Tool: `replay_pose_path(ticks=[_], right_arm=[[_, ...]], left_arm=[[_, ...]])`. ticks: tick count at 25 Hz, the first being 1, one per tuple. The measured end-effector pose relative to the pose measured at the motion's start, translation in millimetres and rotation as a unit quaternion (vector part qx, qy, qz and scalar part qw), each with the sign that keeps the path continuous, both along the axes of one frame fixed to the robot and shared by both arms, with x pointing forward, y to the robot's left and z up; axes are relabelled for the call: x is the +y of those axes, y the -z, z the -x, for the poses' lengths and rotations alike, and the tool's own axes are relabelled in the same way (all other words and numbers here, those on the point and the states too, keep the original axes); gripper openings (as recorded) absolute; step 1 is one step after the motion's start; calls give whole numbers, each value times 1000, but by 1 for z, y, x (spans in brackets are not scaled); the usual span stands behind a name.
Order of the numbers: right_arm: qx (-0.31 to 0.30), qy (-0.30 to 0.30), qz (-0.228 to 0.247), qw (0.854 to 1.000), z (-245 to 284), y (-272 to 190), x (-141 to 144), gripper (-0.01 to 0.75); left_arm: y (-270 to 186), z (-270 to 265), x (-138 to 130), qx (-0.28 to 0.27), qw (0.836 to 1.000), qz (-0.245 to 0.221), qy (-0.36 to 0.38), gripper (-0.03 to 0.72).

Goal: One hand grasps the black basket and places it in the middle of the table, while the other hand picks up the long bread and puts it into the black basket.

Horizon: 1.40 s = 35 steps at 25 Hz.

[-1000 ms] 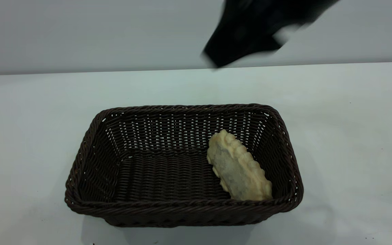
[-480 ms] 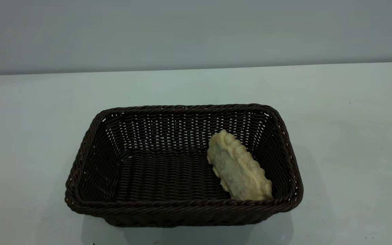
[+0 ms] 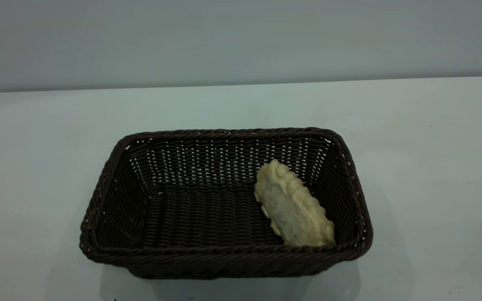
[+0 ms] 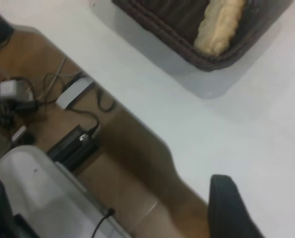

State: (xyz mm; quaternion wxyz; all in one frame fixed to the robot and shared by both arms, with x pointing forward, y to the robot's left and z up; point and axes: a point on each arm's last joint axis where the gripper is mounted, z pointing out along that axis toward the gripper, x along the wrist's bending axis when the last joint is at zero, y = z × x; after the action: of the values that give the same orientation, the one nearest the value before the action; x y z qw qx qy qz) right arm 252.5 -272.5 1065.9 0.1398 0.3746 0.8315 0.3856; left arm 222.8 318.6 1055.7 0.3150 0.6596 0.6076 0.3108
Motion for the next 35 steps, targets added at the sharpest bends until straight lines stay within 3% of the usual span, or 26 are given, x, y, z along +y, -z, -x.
replay_pose_path(ticks=[6,11,35], right_arm=[[-58,8,-28,998,20,2,-16,322],[-39,9,-13,999,17,22,-15,320],[-73,-36,11,997,16,23,-12,319]], left_arm=[[16,-8,-2,23,1000,4,-7,585],[16,-8,-2,23,1000,5,-8,585],[21,-9,-2,33,999,-1,-4,585]])
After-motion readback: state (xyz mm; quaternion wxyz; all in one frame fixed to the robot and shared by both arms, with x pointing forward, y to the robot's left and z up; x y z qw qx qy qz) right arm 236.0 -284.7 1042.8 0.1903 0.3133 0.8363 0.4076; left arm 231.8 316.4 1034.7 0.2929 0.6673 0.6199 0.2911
